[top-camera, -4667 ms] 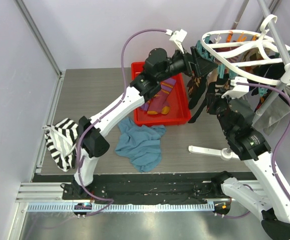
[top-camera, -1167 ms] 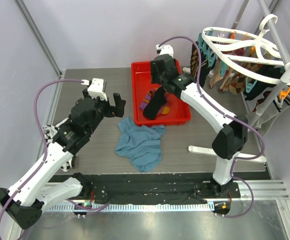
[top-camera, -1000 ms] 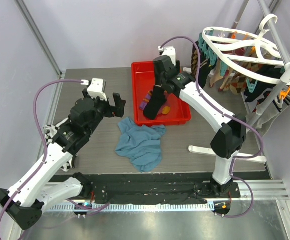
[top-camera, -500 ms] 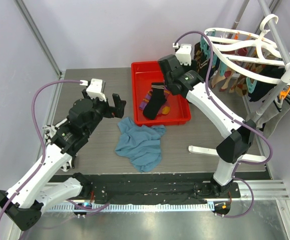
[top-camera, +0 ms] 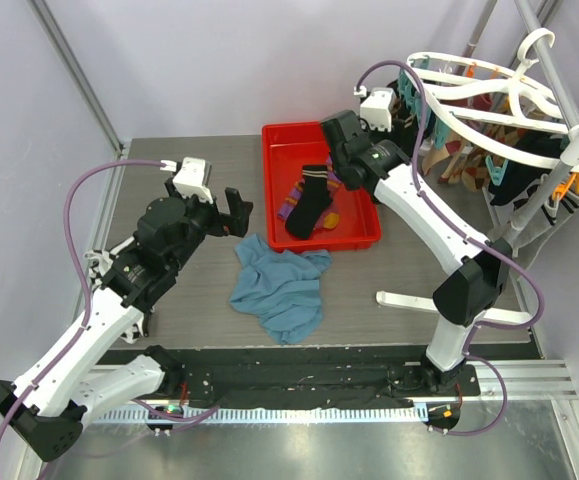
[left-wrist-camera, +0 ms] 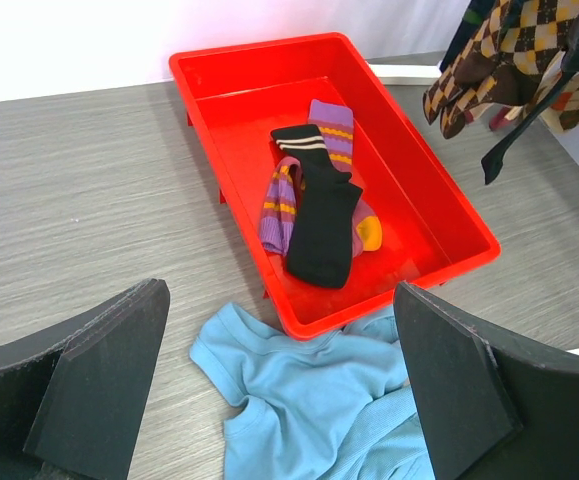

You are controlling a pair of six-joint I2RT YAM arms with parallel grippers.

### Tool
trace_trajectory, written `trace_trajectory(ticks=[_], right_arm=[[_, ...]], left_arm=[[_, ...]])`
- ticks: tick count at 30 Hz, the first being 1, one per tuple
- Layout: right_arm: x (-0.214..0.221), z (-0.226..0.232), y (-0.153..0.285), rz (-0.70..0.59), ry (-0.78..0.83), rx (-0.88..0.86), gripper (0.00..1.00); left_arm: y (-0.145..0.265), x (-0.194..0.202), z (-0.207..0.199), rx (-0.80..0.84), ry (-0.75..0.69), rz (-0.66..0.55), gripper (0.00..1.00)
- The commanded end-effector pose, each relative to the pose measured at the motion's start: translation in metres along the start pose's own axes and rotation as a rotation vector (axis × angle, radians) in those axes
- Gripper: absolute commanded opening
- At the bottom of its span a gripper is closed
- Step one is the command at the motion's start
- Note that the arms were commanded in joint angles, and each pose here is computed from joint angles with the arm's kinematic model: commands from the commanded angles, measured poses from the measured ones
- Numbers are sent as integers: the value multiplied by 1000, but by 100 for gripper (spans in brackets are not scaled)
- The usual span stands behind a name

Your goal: Remove the socks clipped to the hanger

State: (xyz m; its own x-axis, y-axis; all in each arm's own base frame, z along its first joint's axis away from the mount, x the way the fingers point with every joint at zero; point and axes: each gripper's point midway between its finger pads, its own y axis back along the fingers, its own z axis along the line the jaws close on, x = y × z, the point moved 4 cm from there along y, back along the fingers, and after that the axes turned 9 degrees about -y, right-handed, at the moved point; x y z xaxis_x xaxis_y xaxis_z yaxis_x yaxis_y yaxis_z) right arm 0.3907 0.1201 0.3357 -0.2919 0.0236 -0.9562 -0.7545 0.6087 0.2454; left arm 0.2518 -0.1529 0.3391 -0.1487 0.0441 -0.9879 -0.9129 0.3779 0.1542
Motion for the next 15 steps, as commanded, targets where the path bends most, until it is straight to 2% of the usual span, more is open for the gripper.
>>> trace_trajectory(ticks=[1,5,6,9,15], right_arm=[[-8,-13,-11,-20,-62,38,56],[-5,-17,-11,-17,-63,20,33],[-7,-18,-9,-24,-65,12,21],[-9,-27,-4,-38,-68,-29,2],[-12,-42,19,-38,-101,-257,1]], left_arm=[[3,-18,-2,12,14,-68,100],[1,-16,-2,13,11,-60,100],[0,-16,-2,14,11,-59,100],[-2,-17,-5,28,18,-56,100],[-12,-38,-28,144,77,-19,100]])
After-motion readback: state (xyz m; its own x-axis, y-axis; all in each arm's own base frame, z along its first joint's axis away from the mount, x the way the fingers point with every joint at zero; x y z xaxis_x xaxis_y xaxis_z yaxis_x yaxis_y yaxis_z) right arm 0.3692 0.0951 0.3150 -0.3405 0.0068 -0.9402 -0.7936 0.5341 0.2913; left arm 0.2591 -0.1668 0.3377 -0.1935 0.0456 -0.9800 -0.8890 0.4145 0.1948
